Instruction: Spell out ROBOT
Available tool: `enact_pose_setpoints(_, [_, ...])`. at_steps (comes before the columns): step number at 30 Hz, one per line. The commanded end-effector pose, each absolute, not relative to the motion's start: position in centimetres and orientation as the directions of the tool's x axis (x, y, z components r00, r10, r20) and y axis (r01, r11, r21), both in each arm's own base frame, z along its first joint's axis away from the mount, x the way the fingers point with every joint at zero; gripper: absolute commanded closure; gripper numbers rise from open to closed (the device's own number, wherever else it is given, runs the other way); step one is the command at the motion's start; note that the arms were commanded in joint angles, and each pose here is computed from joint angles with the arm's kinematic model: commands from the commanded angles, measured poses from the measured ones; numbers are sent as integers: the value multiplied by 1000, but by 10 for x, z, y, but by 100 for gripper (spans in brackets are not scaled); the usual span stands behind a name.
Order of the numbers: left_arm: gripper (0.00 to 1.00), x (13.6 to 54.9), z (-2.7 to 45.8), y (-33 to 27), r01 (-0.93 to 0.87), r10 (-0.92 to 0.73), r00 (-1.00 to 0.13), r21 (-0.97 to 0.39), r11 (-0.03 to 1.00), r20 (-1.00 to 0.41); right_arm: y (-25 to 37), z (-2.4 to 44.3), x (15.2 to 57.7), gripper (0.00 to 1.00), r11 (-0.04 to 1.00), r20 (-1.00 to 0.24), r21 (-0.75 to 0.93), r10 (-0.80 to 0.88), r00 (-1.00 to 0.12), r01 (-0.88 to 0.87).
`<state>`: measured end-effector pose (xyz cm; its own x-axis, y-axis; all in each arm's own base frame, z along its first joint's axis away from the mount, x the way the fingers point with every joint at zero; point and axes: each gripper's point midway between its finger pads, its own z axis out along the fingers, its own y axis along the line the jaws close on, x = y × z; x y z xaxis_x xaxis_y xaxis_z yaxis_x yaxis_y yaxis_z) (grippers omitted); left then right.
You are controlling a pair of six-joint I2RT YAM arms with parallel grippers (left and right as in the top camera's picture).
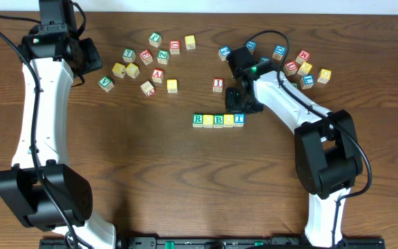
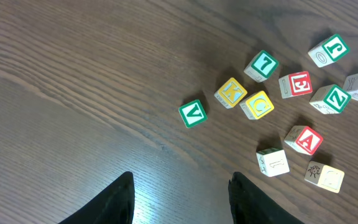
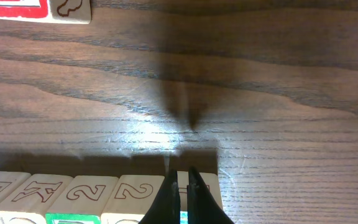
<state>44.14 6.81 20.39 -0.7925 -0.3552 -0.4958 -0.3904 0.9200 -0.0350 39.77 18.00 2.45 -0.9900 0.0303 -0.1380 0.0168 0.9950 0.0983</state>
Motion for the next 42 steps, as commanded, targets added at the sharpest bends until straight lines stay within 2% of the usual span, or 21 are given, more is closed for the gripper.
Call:
enact_pose_setpoints(1, [51, 438, 206, 70, -383, -340, -797, -19, 924, -500, 183, 16, 393, 98, 996, -118, 95, 13, -993, 2])
enact_pose_setpoints(16, [51, 438, 206, 70, -383, -340, -797, -19, 924, -500, 183, 16, 393, 99, 996, -118, 94, 9, -993, -2])
enact_pose_setpoints(25, [51, 438, 206, 70, -383, -341, -796, -19, 924, -500, 187, 16, 392, 99, 991, -118, 110, -66, -991, -79])
enact_pose_setpoints(42, [51, 438, 206, 70, -383, -340, -797, -19, 924, -500, 191, 17, 390, 99, 985, -114, 127, -103, -988, -117])
